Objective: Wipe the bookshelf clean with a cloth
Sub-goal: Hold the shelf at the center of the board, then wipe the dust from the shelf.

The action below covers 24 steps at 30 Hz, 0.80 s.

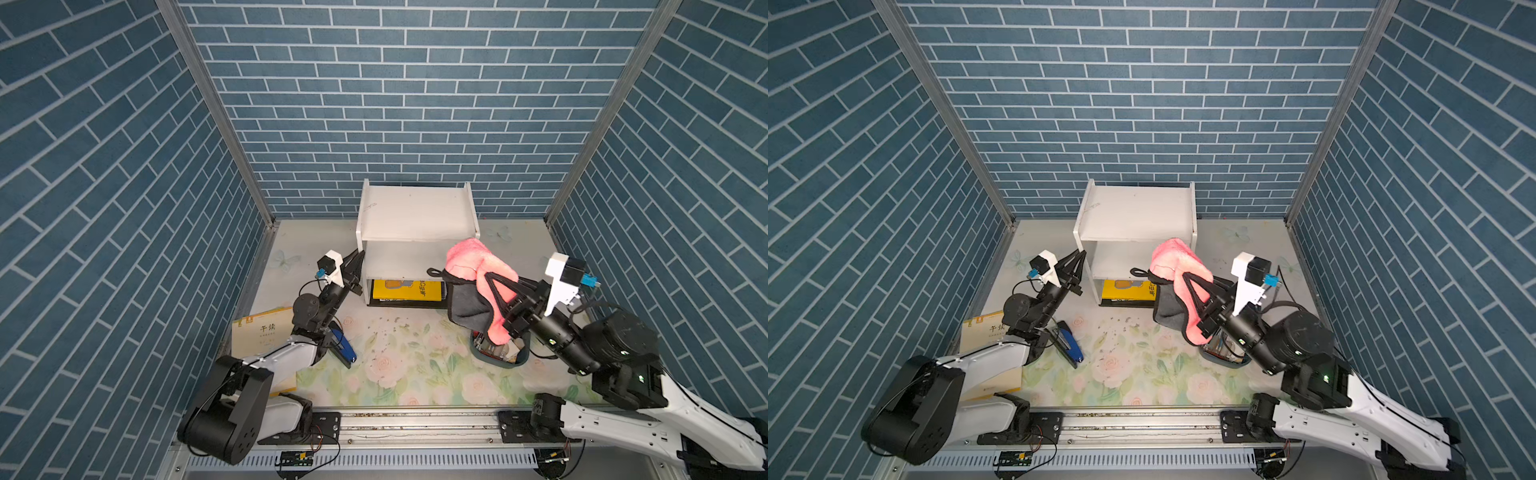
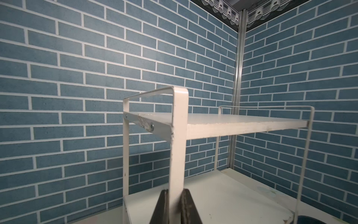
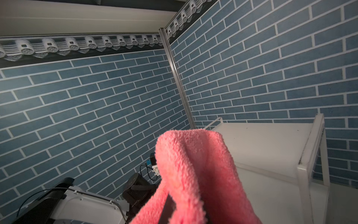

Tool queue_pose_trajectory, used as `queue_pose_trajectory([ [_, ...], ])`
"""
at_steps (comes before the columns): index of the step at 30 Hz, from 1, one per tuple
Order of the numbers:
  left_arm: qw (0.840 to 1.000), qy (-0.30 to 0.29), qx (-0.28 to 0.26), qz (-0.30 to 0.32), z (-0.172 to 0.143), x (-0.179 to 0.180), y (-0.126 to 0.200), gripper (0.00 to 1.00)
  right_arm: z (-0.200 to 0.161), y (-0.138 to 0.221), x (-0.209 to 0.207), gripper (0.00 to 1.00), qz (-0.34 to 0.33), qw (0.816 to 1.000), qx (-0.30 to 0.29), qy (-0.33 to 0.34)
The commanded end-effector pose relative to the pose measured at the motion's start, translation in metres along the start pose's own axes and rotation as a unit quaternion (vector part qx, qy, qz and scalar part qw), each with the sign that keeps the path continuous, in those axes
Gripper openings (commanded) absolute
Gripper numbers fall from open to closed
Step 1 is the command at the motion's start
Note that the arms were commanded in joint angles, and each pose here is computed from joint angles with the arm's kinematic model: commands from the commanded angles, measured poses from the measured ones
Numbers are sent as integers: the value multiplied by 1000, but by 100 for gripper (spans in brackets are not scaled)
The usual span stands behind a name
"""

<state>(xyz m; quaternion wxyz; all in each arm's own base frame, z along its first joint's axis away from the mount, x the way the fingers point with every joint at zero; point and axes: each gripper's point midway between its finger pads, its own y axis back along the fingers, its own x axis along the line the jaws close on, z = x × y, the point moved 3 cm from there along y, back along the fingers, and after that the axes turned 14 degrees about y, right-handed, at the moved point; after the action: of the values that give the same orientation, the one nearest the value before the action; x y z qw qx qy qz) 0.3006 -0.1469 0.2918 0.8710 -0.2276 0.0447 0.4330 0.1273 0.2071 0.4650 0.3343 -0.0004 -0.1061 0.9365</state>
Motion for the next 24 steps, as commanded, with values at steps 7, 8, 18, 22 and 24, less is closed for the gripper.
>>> queue_pose_trajectory([
  [7,997,39,30,-53,-6,-70,31,0,0,-89,2,0,-65,991,23,111],
  [8,997,43,31,-51,-7,-72,34,0,-2,-102,0,0,-65,991,22,119],
  [18,998,57,28,-10,-3,-63,54,0,-9,-255,0,0,59,990,16,130],
  [22,998,58,23,-8,0,-63,57,0,-19,-311,25,0,139,983,0,118],
  [24,998,57,28,-9,0,-64,56,0,-33,-336,25,0,142,983,10,114],
])
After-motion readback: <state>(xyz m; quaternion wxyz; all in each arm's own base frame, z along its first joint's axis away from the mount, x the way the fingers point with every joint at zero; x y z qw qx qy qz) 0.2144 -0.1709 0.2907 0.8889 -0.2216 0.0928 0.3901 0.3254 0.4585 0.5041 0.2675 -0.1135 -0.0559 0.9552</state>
